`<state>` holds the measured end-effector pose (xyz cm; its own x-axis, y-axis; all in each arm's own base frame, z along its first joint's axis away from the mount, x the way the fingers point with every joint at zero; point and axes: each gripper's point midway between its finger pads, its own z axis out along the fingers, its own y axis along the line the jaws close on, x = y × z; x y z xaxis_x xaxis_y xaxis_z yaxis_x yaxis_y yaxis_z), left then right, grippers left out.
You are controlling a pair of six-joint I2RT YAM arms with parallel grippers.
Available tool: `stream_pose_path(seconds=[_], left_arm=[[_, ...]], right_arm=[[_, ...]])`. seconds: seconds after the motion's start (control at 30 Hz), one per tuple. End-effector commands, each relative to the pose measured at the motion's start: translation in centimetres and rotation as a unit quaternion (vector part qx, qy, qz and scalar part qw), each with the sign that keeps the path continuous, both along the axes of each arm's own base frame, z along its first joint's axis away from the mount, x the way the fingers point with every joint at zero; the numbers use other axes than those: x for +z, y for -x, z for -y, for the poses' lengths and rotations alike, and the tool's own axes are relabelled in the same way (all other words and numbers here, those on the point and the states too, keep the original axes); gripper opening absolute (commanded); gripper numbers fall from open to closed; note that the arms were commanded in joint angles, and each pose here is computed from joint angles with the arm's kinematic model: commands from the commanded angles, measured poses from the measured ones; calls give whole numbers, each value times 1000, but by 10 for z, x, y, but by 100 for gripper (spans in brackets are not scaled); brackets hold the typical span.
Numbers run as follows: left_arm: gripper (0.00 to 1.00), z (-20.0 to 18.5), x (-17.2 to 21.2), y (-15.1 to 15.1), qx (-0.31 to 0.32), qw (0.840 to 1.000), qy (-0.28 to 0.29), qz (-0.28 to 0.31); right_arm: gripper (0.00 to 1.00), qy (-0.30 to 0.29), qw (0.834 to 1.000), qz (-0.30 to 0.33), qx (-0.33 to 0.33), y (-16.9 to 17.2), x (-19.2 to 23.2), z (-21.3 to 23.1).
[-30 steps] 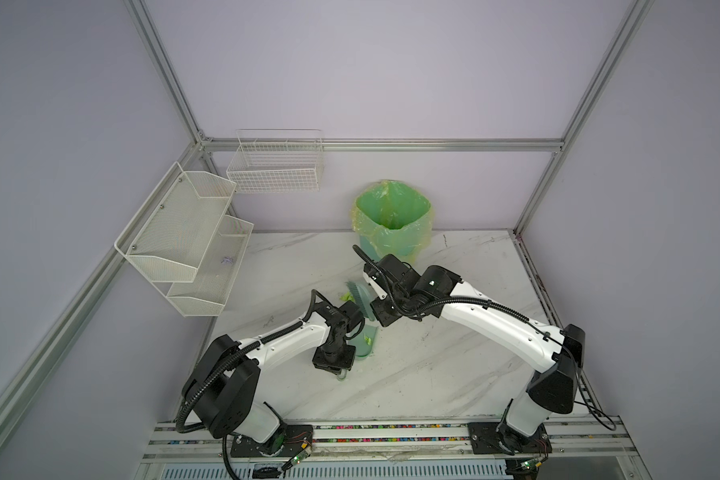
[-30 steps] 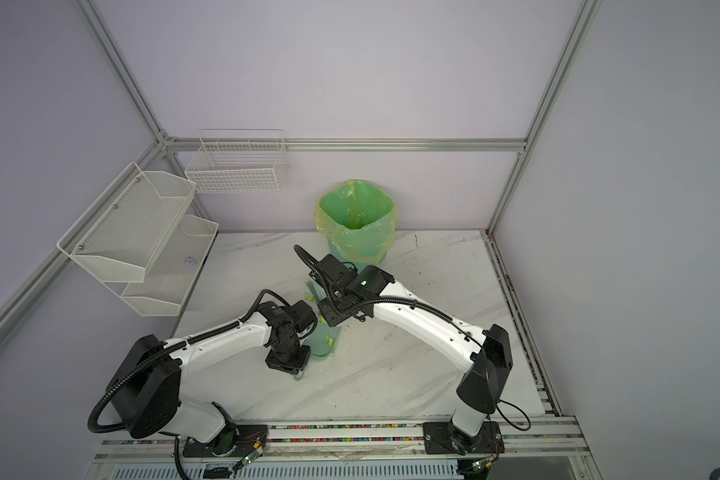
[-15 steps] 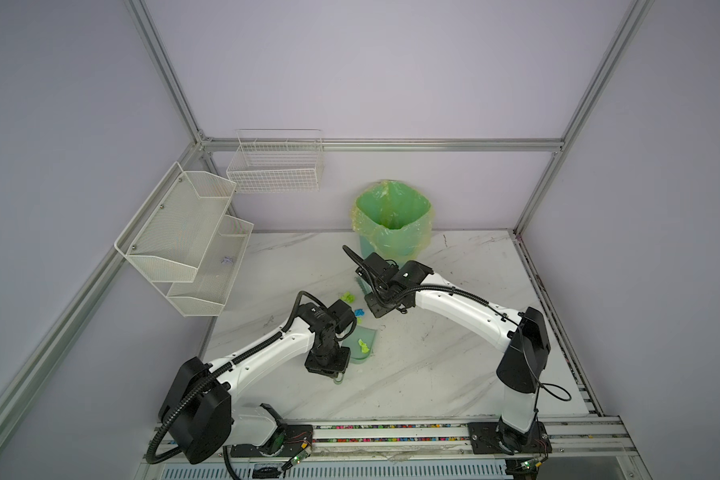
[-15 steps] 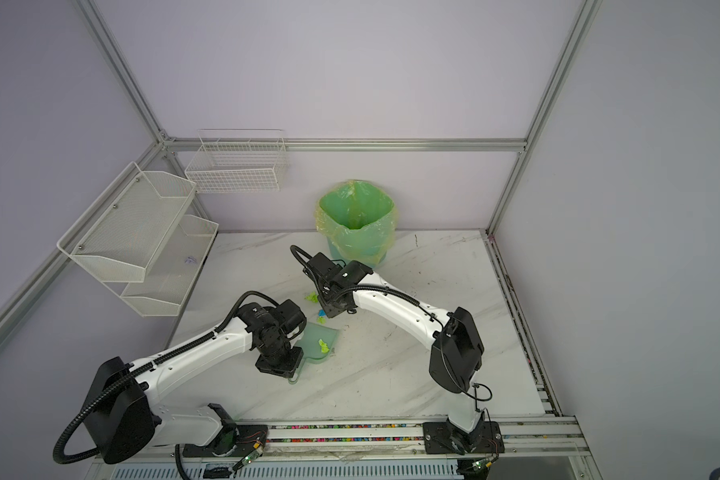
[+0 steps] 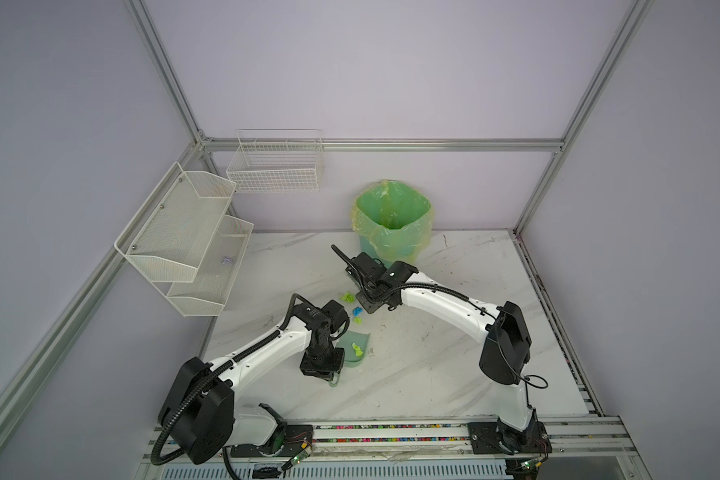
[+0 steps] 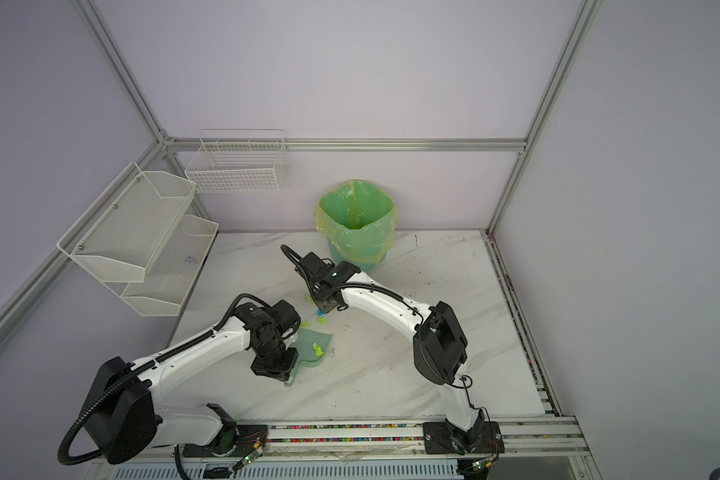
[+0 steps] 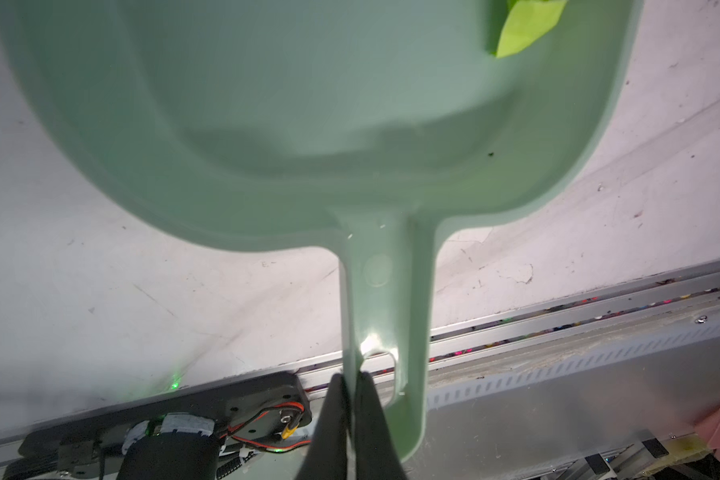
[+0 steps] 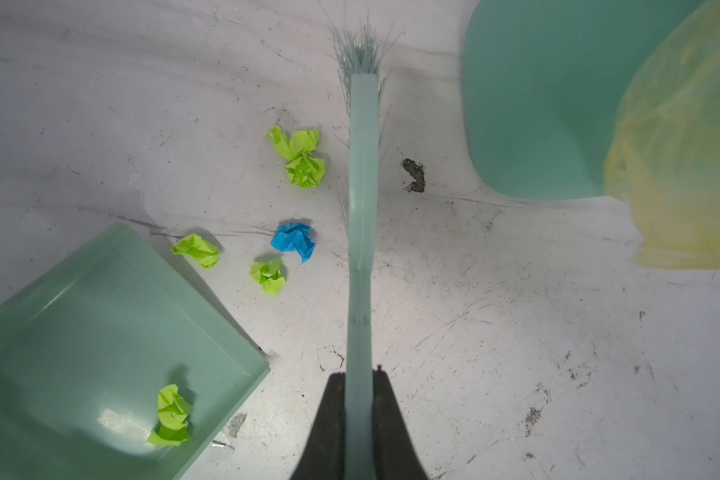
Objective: Sweep away the paper scraps from the table
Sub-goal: 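Sweep the scraps into the dustpan with the right gripper's brush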
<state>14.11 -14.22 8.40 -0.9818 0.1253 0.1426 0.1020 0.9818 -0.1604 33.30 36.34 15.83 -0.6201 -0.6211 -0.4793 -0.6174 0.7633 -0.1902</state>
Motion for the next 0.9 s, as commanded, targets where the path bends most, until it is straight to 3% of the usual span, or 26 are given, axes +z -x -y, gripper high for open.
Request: stream_pose_path(seconds=[0.0,0.3,0.57,0.67,0.87], left_arm=[[0,-5,-5,5,-4,1000,-1,-13],[0,-7,-12,-6,4,1000,-8,-19],[0,-5,-15,-19,2,1000,-14,-21],[0,-4,-17,-20,-1,1000,-18,-23],[0,-5,-15,-22,0,1000,-18,-16]], right_arm=[[0,-12,998,-9,54,18,2,-10],[0,-28,992,-60,107,78,-9,-9],[0,-133,978,-82,141,117,44,-8],[0,-163,977,-68,119,117,64,-5],[0,-145,987,-37,56,89,63,7]])
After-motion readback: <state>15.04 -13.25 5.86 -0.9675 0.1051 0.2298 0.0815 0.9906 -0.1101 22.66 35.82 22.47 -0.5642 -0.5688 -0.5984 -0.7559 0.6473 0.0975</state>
